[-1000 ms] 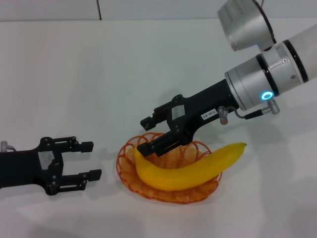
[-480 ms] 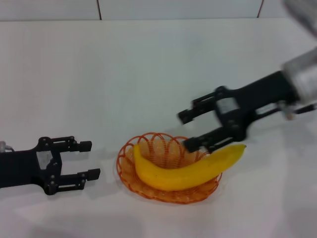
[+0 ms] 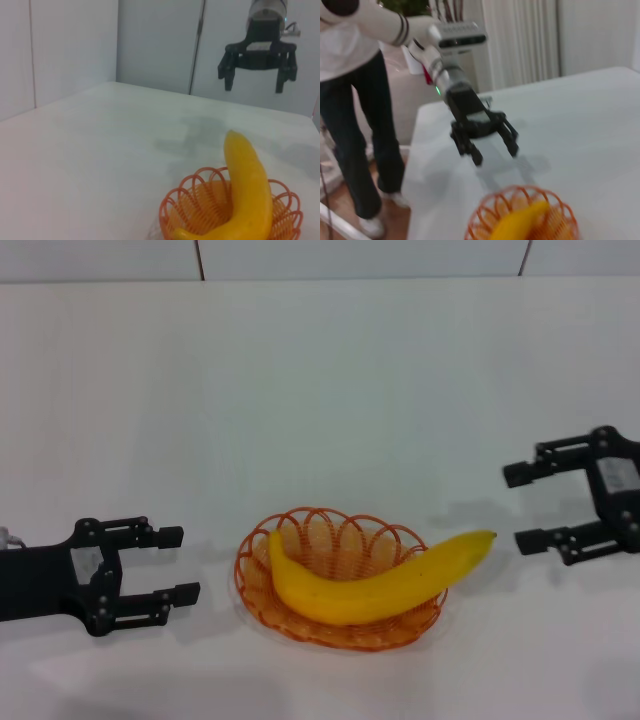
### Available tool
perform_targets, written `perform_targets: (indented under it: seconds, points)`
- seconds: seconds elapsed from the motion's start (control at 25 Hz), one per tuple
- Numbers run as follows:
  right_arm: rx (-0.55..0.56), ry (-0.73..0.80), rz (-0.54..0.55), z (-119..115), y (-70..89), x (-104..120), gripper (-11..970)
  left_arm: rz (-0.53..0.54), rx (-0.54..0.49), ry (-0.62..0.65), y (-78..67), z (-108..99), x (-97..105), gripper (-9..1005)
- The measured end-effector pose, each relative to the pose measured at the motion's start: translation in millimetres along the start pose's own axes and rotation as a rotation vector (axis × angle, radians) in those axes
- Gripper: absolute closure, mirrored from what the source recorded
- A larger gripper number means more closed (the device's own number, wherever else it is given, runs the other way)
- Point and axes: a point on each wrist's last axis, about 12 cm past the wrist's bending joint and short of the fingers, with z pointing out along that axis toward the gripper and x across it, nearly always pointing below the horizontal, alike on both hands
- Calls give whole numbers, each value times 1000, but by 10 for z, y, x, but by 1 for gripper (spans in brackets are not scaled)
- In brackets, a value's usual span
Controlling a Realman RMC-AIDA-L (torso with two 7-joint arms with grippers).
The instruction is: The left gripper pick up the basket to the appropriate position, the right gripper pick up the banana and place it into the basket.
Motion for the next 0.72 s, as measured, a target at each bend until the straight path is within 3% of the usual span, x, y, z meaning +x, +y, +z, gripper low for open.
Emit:
perform_targets:
  seconds: [0.36, 0.72]
  points:
    - [130, 36, -53, -104, 87, 510, 211, 5, 2, -1, 1, 5, -4, 289]
    - [170, 95, -34, -121, 75, 649, 208, 5, 2, -2, -3, 9, -1, 289]
